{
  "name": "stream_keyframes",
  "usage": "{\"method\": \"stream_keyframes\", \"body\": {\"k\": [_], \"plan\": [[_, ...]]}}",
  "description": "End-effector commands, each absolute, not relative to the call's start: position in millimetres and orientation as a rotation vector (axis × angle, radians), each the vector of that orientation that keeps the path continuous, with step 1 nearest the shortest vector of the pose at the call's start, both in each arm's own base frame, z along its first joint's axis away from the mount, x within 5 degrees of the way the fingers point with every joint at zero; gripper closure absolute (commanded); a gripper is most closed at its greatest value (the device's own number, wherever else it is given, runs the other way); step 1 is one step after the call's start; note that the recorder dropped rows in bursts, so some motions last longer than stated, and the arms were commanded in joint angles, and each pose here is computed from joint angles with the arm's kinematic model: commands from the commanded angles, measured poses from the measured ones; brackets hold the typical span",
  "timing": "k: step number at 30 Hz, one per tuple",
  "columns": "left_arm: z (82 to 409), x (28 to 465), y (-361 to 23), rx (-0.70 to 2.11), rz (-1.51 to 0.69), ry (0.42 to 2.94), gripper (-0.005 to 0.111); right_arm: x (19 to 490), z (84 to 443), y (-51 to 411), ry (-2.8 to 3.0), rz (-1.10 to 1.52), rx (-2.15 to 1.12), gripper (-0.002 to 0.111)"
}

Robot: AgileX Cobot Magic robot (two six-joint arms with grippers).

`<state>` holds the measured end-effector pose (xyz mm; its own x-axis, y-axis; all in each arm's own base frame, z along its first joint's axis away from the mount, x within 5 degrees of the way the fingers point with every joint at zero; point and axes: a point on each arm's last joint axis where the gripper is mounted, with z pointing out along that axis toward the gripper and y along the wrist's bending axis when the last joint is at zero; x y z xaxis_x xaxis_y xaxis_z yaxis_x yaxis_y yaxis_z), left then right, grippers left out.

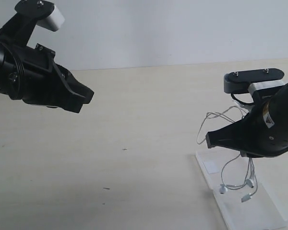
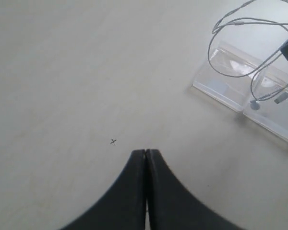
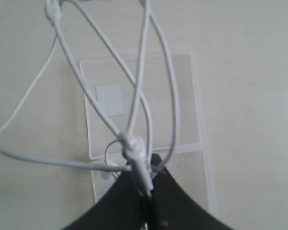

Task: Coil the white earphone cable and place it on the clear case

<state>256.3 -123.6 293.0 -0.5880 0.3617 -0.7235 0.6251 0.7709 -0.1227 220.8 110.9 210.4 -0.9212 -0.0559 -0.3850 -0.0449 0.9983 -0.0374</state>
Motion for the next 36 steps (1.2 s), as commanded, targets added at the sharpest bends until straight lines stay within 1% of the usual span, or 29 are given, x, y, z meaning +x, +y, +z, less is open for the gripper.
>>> {"method": "stream_keyframes", "body": {"k": [1, 6, 11, 15, 19, 23, 31, 36], "plan": [[291.4, 257.2, -124.5, 0.728, -0.476, 2.248, 0.107, 211.1, 194.0, 103.8, 2.792, -0.081, -0.07, 0.108], [291.5, 257.3, -124.4, 0.727, -0.475, 2.247, 0.107, 201.4, 176.1, 101.0, 2.789, -0.026, -0.049, 0.108], [291.5, 257.2, -124.5, 0.726, -0.478, 2.248, 0.107, 201.7, 174.4, 102.9, 2.767, 0.017, -0.052, 0.108], [291.3, 256.9, -124.6, 0.729, -0.48, 2.251, 0.107, 201.3, 172.5, 101.8, 2.782, -0.008, -0.055, 0.108], [291.1, 256.6, -124.7, 0.731, -0.482, 2.253, 0.107, 198.7, 162.7, 98.8, 2.862, -0.093, -0.042, 0.108], [291.1, 256.6, -124.7, 0.731, -0.482, 2.253, 0.107, 197.7, 156.3, 100.5, 2.905, -0.088, 0.001, 0.108], [291.3, 256.4, -125.1, 0.725, -0.492, 2.255, 0.107, 198.8, 145.5, 92.7, 2.976, -0.165, 0.06, 0.108], [291.7, 256.3, -125.7, 0.712, -0.507, 2.255, 0.107, 206.1, 139.1, 93.1, 2.969, -0.133, 0.073, 0.108]]}}
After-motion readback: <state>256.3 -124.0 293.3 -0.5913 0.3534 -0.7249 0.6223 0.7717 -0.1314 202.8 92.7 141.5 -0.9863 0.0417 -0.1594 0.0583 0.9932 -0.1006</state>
